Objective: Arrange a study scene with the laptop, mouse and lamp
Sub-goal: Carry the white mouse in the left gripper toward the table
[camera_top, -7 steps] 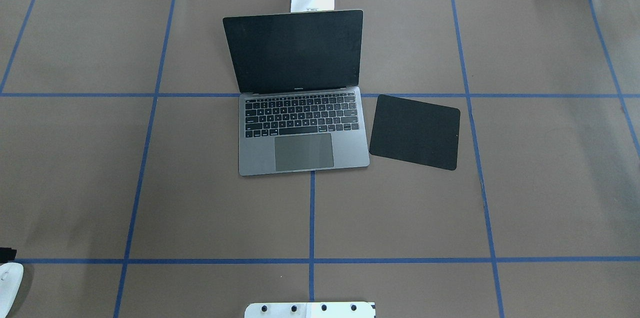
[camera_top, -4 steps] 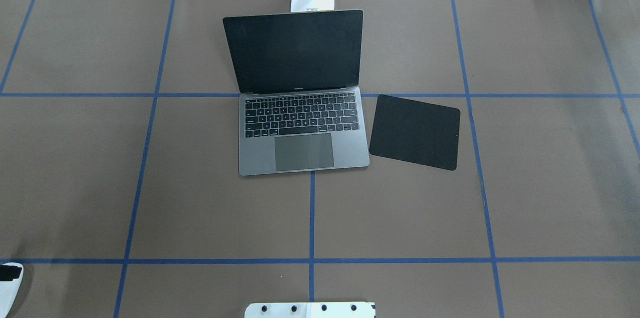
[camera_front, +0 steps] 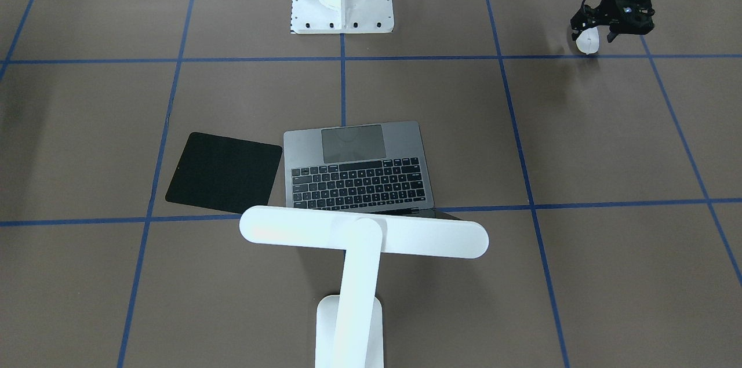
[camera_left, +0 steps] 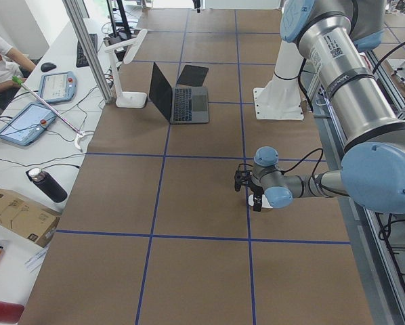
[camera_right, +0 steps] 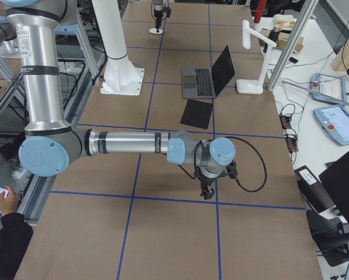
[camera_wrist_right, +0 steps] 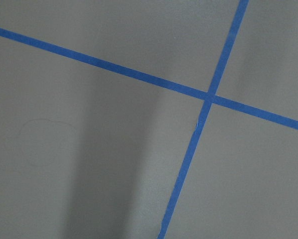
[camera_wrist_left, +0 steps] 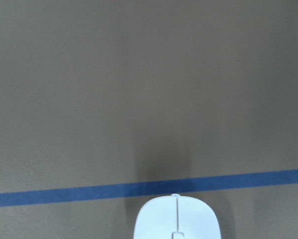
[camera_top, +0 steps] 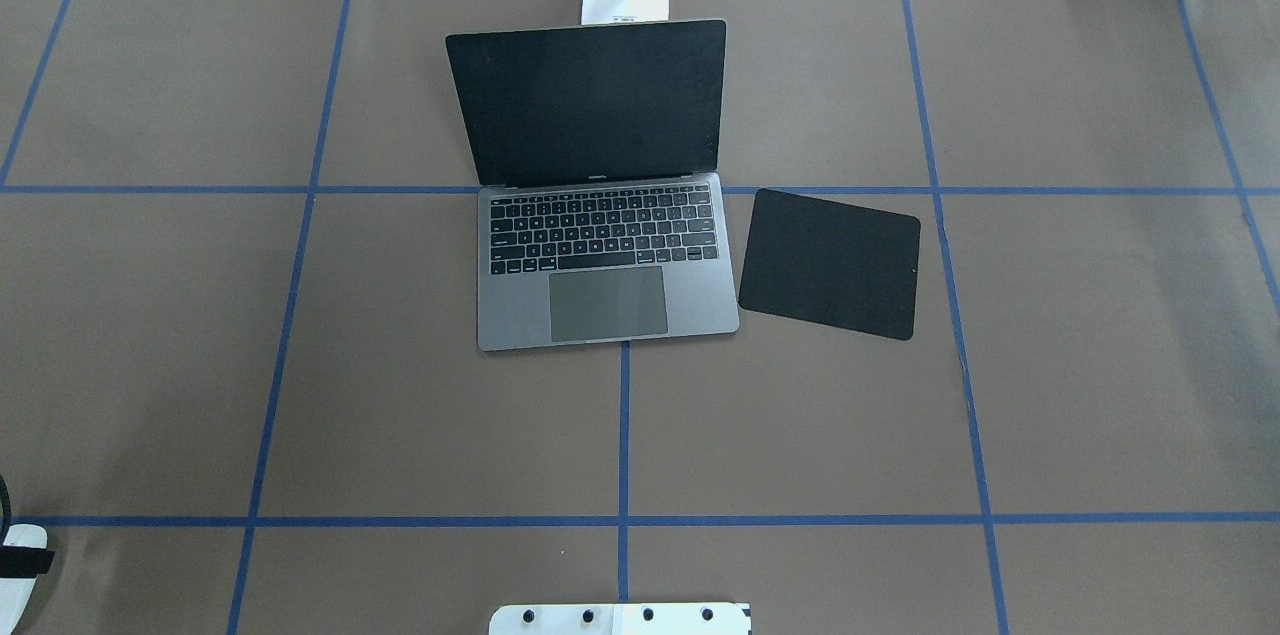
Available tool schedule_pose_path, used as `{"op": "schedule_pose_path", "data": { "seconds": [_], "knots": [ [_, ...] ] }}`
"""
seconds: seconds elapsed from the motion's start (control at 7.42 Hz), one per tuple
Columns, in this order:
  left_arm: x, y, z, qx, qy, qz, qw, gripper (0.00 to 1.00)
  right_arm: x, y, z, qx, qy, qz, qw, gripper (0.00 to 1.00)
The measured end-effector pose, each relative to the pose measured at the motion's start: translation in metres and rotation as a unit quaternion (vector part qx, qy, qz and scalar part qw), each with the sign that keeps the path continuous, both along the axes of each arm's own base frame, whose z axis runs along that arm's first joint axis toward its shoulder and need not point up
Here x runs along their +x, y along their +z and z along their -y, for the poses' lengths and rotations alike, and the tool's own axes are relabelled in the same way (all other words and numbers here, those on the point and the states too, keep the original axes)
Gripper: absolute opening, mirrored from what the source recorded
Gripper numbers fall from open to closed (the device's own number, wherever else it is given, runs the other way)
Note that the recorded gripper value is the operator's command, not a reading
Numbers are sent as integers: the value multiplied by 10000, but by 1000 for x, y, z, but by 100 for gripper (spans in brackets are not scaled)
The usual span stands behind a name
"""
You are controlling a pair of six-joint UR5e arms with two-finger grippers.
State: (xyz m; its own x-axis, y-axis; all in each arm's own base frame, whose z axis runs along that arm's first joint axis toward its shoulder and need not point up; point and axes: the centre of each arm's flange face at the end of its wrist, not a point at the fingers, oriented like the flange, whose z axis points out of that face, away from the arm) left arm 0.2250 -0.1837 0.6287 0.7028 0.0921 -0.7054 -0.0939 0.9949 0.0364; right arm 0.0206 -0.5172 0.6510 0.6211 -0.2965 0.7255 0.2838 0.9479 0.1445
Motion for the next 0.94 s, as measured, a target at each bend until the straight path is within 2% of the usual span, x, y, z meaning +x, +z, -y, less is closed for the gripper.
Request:
{"op": "schedule_pose_path", "data": {
  "seconds": [0.13,0.4,0.54,0.67,0.94],
  "knots": [
    [3,1,-2,-14,35,-2,10000,91,0,0,0,-3,-4,-2,10000,100],
    [5,5,-4,-28,72,36,10000,59,-2,1,0,-10,-21,-5,10000,100],
    [5,6,-4,-30,75,44,10000,39,-3,1,0,-16,-25,-6,10000,100],
    [5,6,-4,-32,75,43,10000,3,-4,0,1,-30,-16,-7,10000,100],
    [5,3,-5,-16,79,-38,10000,0,-7,-1,1,-107,42,-16,9999,100]
  ]
}}
